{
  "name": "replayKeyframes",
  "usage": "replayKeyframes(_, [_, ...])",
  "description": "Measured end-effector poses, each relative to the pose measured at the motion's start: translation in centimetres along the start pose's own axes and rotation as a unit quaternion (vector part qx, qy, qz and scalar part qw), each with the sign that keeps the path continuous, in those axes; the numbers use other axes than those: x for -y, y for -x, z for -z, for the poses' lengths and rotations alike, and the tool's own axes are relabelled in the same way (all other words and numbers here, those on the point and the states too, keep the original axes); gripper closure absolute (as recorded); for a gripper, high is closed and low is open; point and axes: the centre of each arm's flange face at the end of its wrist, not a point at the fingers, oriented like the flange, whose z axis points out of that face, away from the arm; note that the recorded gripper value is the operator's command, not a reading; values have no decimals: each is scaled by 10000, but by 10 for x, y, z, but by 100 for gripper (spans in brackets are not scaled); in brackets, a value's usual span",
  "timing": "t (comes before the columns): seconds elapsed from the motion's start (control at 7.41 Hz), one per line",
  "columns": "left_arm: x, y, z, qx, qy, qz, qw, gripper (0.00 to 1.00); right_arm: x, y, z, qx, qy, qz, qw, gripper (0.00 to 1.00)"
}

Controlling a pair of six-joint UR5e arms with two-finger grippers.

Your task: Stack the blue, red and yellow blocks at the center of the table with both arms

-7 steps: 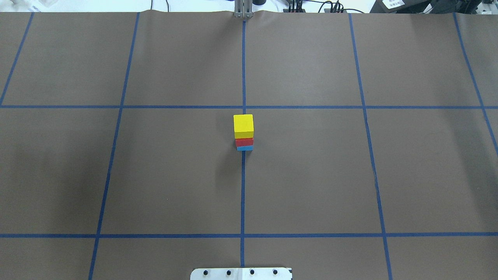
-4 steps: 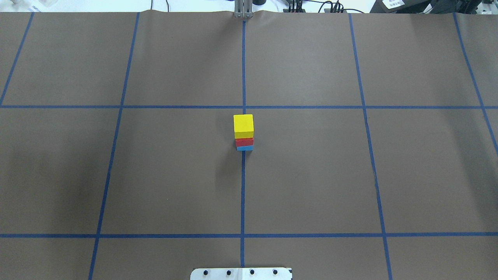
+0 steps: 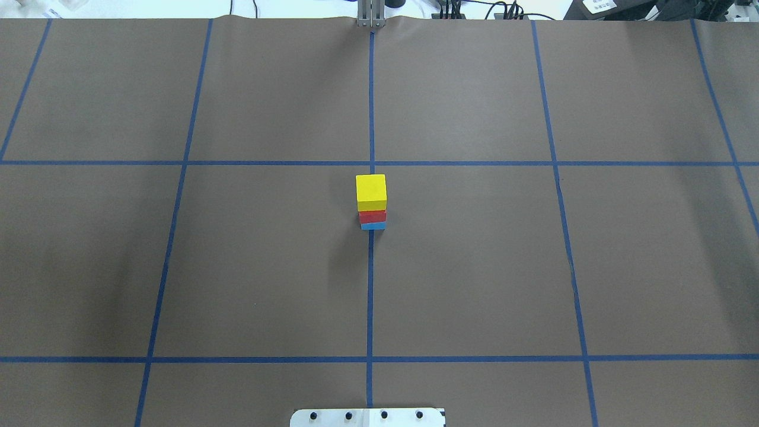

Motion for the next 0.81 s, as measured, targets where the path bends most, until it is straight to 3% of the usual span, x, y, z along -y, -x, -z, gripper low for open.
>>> replayKeyframes(0.81, [-6,7,3,-13,-31,79,10000,0,6,4,5,-72,-47,65,9999,1])
